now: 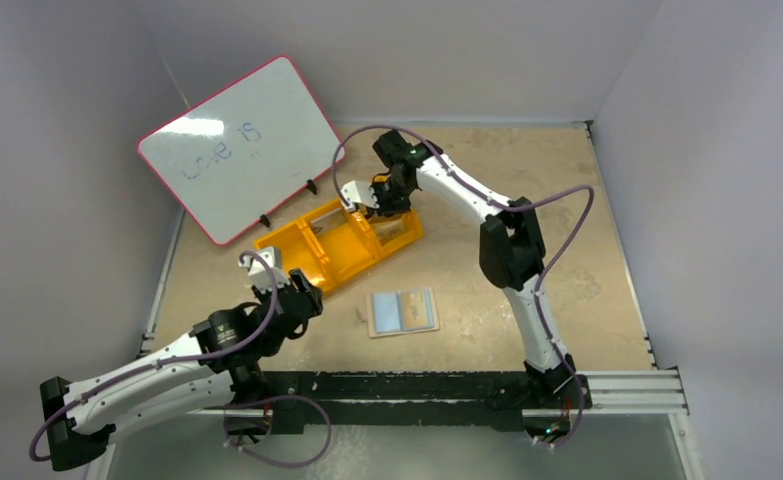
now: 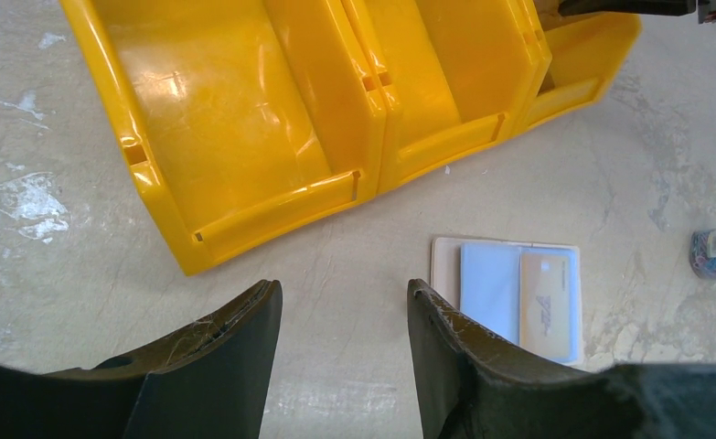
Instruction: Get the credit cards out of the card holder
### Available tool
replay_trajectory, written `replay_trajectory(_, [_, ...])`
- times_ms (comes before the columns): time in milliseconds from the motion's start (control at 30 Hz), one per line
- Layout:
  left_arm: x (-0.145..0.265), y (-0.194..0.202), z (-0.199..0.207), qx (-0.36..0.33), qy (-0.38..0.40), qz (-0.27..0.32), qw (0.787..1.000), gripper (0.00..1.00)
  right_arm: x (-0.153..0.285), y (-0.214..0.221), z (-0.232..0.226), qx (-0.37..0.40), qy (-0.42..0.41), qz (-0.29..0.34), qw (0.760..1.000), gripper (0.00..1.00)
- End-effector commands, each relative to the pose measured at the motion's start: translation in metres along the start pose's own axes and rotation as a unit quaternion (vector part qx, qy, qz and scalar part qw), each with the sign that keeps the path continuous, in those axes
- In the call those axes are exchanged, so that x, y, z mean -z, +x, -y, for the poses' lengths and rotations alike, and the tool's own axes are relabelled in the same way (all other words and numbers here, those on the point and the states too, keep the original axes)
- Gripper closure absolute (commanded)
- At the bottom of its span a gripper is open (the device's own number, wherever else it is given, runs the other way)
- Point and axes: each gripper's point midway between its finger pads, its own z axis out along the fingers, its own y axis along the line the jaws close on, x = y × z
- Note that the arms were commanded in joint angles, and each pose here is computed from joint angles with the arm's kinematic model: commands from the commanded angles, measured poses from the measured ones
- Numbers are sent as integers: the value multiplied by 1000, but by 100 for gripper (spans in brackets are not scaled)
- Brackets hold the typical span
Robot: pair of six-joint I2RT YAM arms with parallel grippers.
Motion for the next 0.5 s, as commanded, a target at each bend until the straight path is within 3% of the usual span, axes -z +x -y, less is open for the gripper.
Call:
replay_trajectory(0, [5,-15,9,19,9,20,1000,47,7,-7,10,23,13,-8,1000,100])
replay_trajectory(467, [7,-19,8,21,9,25,999,47,-4,-17,15,55,18,-18,998,93])
